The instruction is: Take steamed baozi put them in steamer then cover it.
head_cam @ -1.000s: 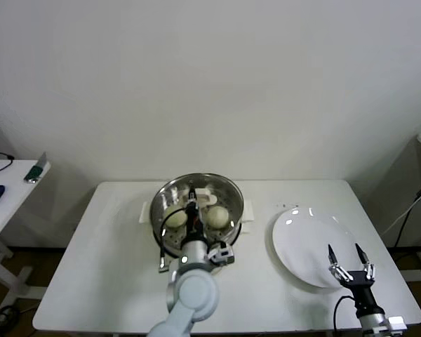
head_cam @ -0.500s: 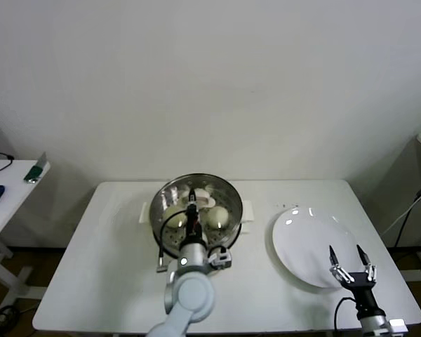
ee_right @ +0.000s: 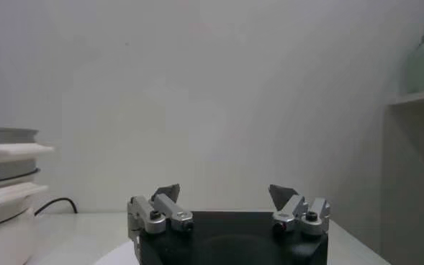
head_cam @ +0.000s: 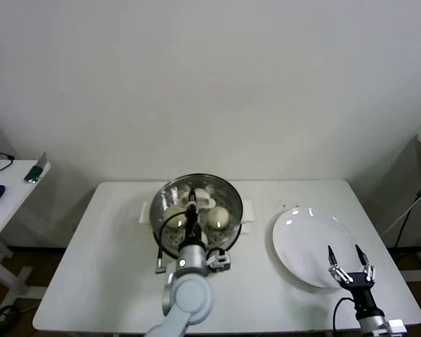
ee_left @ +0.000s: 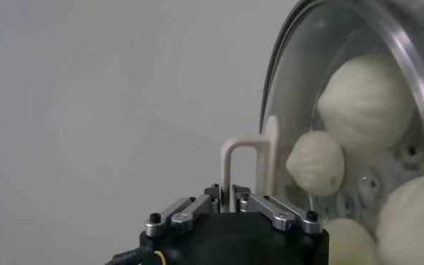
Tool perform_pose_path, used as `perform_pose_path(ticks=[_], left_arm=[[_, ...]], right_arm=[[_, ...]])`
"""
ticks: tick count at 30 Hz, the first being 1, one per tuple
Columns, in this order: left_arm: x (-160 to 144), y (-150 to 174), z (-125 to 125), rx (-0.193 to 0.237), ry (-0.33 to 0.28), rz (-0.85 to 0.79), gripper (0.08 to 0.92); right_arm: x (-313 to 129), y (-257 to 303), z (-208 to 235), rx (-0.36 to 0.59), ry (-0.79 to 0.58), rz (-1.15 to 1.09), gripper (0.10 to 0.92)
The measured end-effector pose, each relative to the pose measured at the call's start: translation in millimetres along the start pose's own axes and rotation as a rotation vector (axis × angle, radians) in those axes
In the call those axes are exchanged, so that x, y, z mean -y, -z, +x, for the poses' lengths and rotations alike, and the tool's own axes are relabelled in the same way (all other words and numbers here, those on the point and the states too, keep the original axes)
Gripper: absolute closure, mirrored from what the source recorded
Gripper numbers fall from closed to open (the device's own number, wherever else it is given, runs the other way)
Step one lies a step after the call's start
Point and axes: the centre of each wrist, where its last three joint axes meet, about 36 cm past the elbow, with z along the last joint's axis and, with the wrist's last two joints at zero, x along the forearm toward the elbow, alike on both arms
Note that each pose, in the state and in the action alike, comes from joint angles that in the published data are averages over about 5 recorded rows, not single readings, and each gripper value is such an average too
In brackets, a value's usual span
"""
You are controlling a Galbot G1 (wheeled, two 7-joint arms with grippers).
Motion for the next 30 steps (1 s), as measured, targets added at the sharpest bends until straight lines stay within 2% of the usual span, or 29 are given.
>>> perform_pose_path(ticks=[12, 20, 23, 30], left_arm=[[-16.7, -6.1, 10.6, 0.015, -0.013, 0.075, 0.437], [-31.8, -23.0, 25.3, 0.051, -0.012, 0.144, 0.214], [-38.3, -31.5, 31.7, 0.076, -0.003, 0.191, 0.182], [-49.4, -57.6, 46.5, 0.145, 0.016, 0.36, 0.177]], right_arm=[[-1.4, 3.7, -1.9, -0.006, 0.013, 0.0, 0.2], [-3.7, 6.6, -2.8, -0.021, 0.006, -0.015, 0.2], [-4.4, 7.6, -1.5, -0.029, -0.012, -0.02, 0.2], [-6.9, 9.6, 0.1, -0.033, -0.047, -0.02, 0.2]])
